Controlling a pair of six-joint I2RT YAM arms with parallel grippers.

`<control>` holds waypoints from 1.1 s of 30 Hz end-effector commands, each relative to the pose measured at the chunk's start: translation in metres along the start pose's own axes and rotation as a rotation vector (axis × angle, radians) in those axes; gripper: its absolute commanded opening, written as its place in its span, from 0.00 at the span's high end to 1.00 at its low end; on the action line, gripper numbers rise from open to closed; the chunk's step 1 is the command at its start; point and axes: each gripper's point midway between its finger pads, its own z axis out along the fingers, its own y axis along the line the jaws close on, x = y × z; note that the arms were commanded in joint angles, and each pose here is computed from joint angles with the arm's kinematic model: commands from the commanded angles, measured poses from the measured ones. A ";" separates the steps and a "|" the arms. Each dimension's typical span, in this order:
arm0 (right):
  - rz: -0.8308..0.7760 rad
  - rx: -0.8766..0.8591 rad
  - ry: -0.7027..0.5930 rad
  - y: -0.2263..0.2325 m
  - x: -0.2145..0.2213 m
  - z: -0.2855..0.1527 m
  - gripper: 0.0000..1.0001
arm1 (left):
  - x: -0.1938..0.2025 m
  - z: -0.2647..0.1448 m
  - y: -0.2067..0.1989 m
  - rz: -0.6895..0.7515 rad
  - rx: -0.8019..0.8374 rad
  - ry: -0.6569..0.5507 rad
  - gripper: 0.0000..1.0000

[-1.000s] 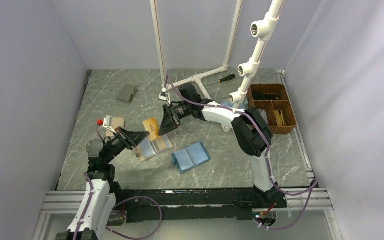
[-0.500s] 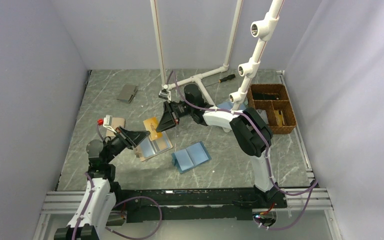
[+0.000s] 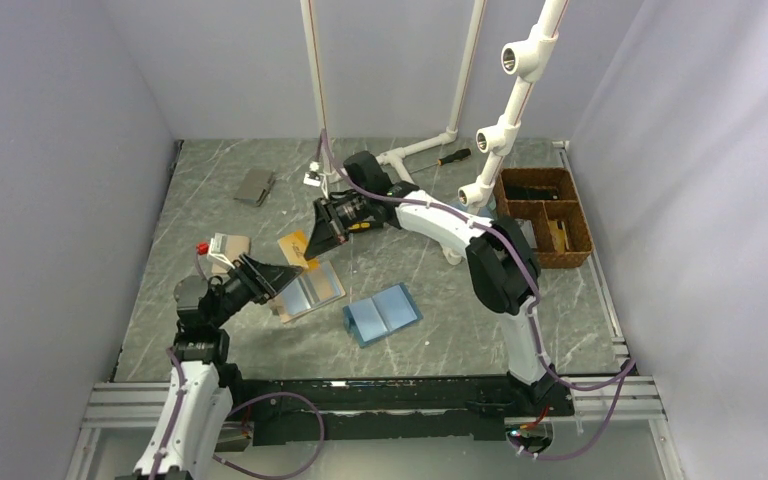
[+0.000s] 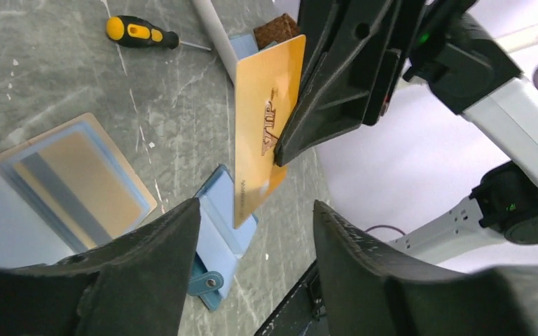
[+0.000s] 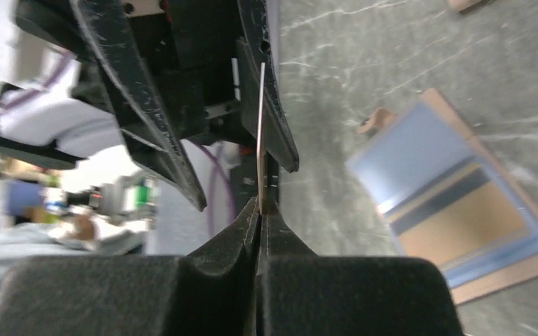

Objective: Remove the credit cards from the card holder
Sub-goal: Place the credit card in the storage box.

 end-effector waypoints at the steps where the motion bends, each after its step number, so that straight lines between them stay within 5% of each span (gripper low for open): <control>1: -0.231 0.217 0.128 -0.014 0.020 -0.007 1.00 | -0.010 -0.008 -0.003 0.063 -0.080 -0.036 0.30; 8: -0.402 0.368 0.239 -0.021 0.027 -0.021 1.00 | -0.016 -0.026 0.001 0.087 -0.223 -0.087 0.04; 25: -0.852 0.563 0.620 0.004 0.124 -0.110 1.00 | -0.036 -0.031 -0.012 0.158 -0.310 -0.073 0.01; 33: -0.915 0.643 0.591 0.011 0.153 -0.172 1.00 | -0.040 -0.012 -0.003 0.136 -0.332 0.058 0.01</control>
